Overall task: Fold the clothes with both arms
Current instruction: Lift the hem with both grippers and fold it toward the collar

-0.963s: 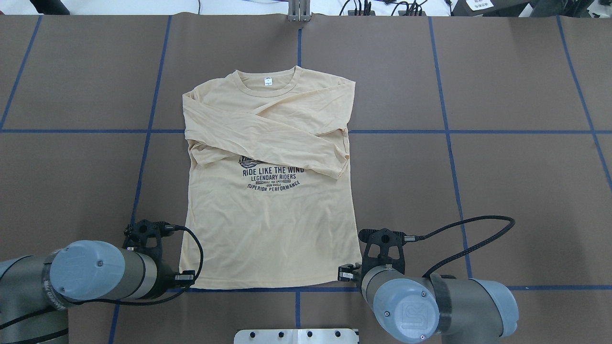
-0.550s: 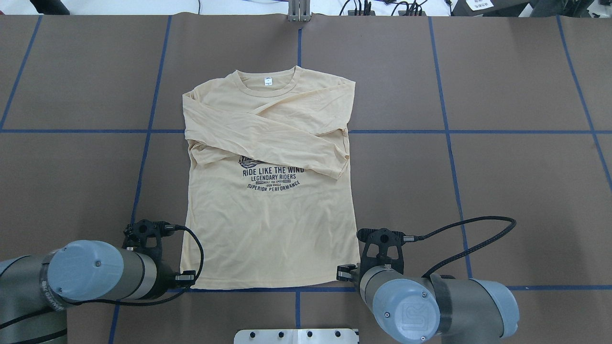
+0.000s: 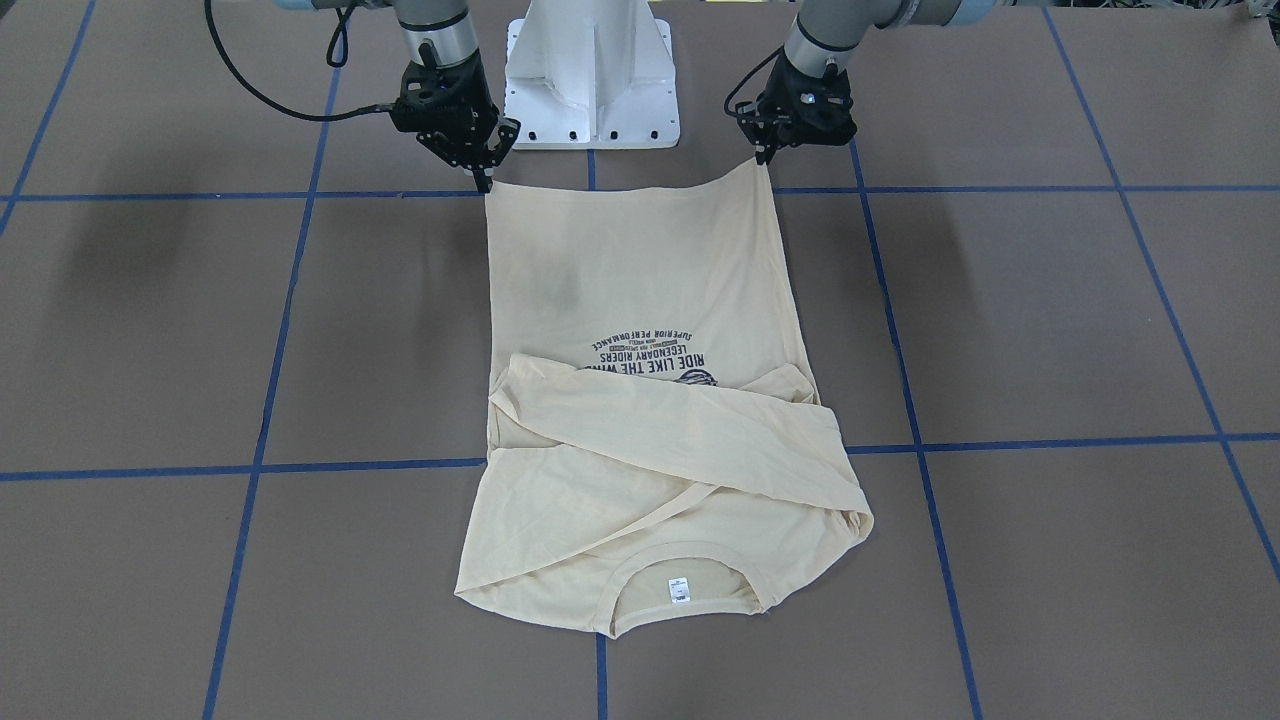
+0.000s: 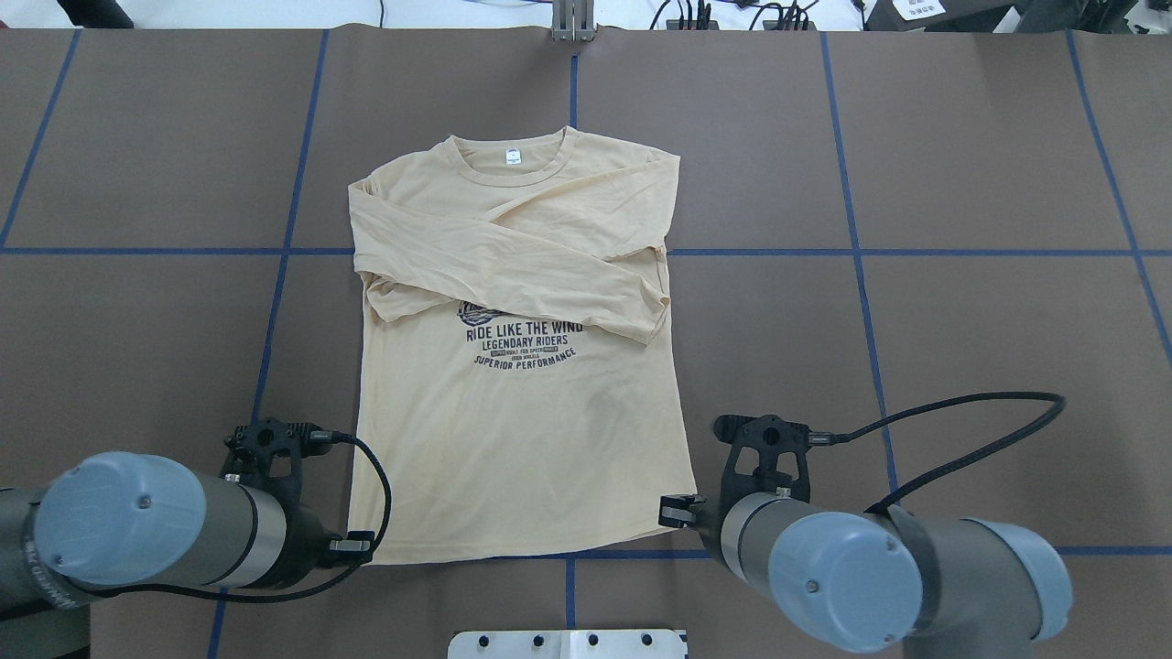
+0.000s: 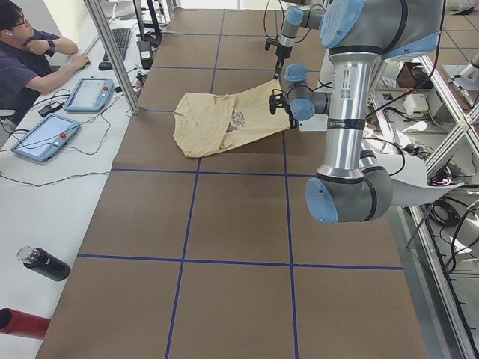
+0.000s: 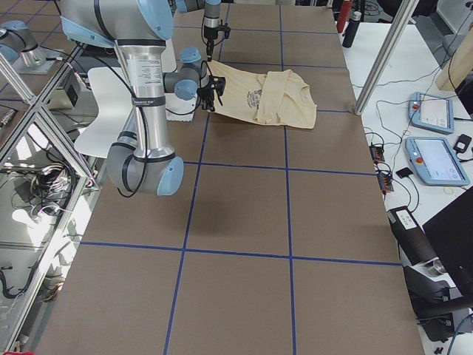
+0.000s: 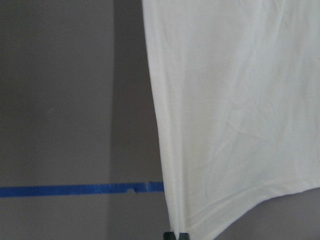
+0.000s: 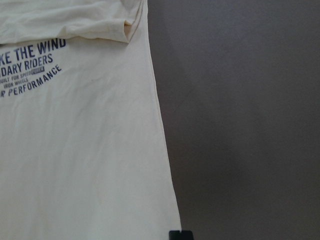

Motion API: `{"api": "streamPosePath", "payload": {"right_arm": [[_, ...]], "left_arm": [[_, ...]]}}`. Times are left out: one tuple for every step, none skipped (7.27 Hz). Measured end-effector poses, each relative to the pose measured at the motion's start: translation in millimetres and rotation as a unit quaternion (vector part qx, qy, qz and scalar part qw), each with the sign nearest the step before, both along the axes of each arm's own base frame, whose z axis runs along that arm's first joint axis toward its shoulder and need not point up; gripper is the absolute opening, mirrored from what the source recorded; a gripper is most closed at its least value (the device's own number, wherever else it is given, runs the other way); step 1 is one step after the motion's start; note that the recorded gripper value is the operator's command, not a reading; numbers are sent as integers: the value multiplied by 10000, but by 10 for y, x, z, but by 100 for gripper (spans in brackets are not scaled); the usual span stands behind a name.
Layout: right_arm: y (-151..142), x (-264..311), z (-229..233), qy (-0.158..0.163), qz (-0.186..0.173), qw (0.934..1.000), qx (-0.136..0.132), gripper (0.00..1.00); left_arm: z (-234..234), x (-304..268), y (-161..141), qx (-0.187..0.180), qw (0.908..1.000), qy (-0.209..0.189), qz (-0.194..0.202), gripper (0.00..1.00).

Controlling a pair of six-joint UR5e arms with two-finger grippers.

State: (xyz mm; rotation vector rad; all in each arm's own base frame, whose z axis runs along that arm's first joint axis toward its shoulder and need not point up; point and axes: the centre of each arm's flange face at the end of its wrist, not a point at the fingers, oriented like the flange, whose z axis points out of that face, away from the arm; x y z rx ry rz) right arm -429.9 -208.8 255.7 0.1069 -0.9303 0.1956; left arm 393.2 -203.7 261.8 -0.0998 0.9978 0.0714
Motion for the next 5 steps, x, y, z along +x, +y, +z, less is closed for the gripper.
{"api": "streamPosePath", "payload": {"right_arm": [[154,430,-158,-82,-292,9993,-194,0],[329,780,-350,-148,-599,9975,-351,0],[482,1033,-506,-208,-838,9953,-428,0],[548,1122,-567,-221,-934,9944,-450,0],[506,1000,-575,-174,-871,9951,-439,0]], "left_arm": [[-296,-280,145,-75,9992,278,273,0],[-524,-488,335,-163,9965,546,619,0],[-675,-622,510,-239,9930,714,912,0],[-712,-653,584,-304,9920,662,1031,0],[-664,-576,560,-361,9935,430,992,0]]}}
